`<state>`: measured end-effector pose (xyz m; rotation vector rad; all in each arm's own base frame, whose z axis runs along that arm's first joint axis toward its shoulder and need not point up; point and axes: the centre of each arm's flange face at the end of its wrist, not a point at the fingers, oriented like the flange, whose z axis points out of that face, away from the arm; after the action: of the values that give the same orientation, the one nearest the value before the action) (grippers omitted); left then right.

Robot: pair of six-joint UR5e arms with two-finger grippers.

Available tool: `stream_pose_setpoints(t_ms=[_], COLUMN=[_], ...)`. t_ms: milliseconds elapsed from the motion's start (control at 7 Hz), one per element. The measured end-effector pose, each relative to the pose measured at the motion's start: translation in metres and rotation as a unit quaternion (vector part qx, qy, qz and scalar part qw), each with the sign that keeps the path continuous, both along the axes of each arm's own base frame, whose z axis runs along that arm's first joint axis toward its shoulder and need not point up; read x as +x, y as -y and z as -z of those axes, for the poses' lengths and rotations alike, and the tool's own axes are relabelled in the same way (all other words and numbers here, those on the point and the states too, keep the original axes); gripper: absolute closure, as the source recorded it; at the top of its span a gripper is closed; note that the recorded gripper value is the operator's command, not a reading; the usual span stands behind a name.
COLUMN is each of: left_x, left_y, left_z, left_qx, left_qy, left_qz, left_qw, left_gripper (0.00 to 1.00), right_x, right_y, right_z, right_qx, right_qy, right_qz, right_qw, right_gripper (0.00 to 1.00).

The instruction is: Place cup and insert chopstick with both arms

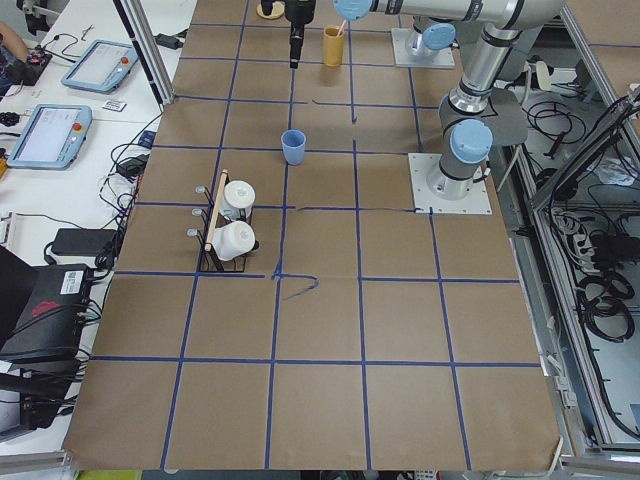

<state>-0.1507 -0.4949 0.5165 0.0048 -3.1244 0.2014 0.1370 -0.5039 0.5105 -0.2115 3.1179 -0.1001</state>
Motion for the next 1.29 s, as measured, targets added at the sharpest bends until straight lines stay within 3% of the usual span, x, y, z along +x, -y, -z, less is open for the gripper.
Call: stream_pose_setpoints(t_ms=[429, 1286], left_x=[0.000, 0.001], left_y=[-0.001, -0.003], left_z=[0.001, 0.004], left_qx=[0.003, 0.014], left_qy=[0.001, 0.003], left_qz=[0.000, 0.000], left_qw=[1.0000, 0.9999], left_gripper=[0.00, 0.00], right_x=[-0.002, -0.005], right_y=[-0.007, -0.009], right_z=[0.008, 0.012], right_qx=[0.016, 0.024], right_qy=[-0.001, -0.009], right_qz=[-0.004, -0.012], right_qw=[0.9999, 0.9996], right_gripper=[0.00, 0.00])
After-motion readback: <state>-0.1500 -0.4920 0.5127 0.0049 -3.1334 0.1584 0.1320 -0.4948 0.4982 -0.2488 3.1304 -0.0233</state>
